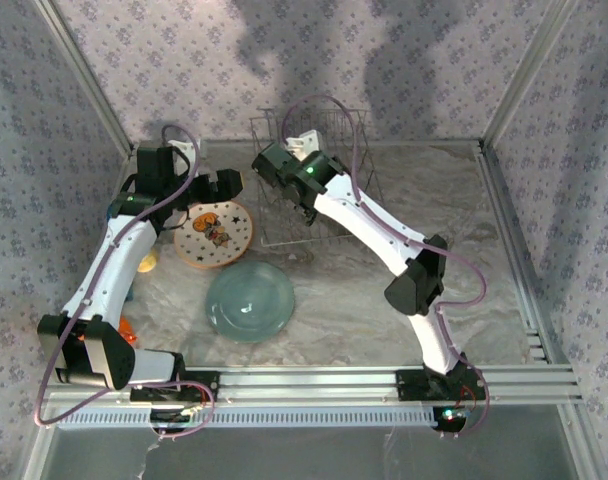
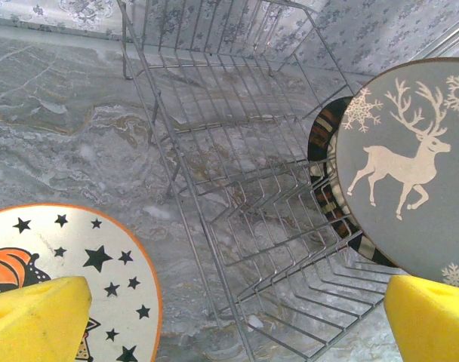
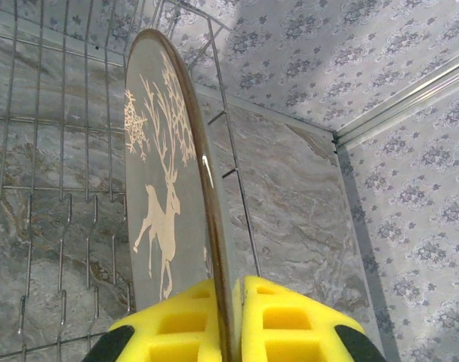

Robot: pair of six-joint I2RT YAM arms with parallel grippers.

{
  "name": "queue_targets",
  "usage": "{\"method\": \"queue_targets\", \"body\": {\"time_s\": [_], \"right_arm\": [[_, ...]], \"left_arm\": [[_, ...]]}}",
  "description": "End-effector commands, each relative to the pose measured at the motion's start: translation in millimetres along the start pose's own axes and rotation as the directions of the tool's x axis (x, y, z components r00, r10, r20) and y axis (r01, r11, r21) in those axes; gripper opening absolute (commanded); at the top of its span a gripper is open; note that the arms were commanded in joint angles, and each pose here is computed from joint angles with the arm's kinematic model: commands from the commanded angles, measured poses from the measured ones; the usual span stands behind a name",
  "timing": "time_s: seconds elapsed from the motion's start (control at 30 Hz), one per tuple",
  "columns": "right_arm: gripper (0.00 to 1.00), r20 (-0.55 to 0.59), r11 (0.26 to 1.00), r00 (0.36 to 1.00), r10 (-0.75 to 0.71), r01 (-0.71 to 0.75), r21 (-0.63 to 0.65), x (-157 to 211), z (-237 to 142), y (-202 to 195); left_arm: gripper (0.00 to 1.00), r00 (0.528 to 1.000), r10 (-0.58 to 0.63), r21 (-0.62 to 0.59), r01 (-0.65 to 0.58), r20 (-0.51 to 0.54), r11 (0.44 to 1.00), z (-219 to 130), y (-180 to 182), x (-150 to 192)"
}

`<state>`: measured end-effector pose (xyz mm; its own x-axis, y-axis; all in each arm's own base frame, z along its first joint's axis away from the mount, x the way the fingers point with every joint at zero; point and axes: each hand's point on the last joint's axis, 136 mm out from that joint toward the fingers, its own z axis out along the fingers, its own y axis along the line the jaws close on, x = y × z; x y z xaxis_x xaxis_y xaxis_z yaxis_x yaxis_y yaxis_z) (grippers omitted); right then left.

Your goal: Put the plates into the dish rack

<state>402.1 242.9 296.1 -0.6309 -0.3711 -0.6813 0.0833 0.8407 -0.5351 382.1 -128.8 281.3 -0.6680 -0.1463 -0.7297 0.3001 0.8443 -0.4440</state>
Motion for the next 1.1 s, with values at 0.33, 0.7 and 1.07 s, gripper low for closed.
{"method": "queue_targets", "body": {"time_s": [0.33, 0.7, 1.07], "right_arm": [[0.00, -0.004, 0.982, 0.993, -0.120, 0.120, 0.144, -1.0, 19.3, -12.7], [0.00, -0.077, 0.983, 0.985, -0.152, 0.159, 0.096, 22.7, 33.8, 16.8], [0.00, -0.136, 0.978, 0.974, -0.184, 0.195, 0.071, 45.9, 46.2, 37.2]], "left_arm": [[0.99, 1.000, -0.002, 0.019, 0.003, -0.006, 1.000, 3.5, -0.4, 0.4], [1.00, 1.000, -0.003, 0.017, 0.003, -0.012, 1.000, 4.8, 0.4, 1.6], [0.99, 1.000, -0.004, 0.017, 0.004, -0.016, 1.000, 6.0, 0.7, 2.4]]}}
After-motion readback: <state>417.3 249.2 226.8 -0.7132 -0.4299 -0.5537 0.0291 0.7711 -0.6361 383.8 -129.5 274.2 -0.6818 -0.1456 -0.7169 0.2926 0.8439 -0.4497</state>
